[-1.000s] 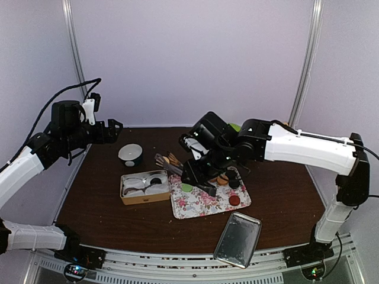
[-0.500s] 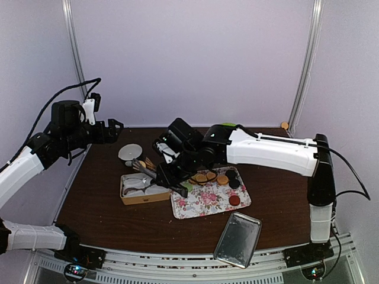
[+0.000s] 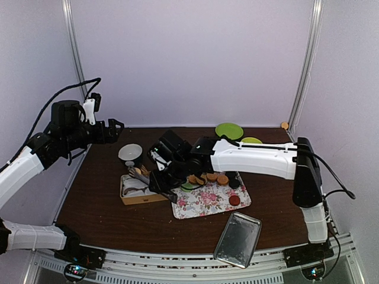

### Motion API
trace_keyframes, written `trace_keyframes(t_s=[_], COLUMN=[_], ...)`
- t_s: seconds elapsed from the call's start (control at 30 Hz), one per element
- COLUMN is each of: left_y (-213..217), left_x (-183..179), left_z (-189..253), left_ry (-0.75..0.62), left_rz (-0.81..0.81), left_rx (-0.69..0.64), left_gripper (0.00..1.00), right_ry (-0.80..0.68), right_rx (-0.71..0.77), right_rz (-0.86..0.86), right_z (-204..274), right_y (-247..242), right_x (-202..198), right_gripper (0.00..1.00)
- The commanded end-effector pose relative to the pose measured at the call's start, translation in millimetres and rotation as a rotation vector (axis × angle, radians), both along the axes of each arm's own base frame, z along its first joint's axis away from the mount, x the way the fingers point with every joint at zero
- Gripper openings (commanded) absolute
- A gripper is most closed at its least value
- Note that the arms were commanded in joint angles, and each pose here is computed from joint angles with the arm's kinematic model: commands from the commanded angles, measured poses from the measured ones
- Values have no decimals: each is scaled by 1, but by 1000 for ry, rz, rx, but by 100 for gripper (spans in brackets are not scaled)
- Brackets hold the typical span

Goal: Pack the cookies

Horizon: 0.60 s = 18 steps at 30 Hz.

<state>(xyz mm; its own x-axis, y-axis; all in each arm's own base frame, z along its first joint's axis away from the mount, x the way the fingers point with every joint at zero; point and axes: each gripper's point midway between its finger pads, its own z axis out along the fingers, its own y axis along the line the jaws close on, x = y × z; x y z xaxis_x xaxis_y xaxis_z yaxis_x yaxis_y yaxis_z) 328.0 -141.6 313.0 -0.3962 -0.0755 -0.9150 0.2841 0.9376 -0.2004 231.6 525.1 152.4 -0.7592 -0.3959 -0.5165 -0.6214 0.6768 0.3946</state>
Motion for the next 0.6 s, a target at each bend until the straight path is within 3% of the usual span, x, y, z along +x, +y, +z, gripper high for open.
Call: trace_keyframes(t_s=[0.0,0.57], left_y=[-3,-4], left_x=[2,1], left_z=[24,26], left_ry=[-64,-65], left_rz=[-12,-17], left_rx=[-49,-57], left_gripper=[98,98], right_ry=[-9,18], right_rx=[77,83], right_rz=[-16,-9], right_z=[9,-5], right_y=[20,33], right_x=[4,1], right_gripper=[35,35])
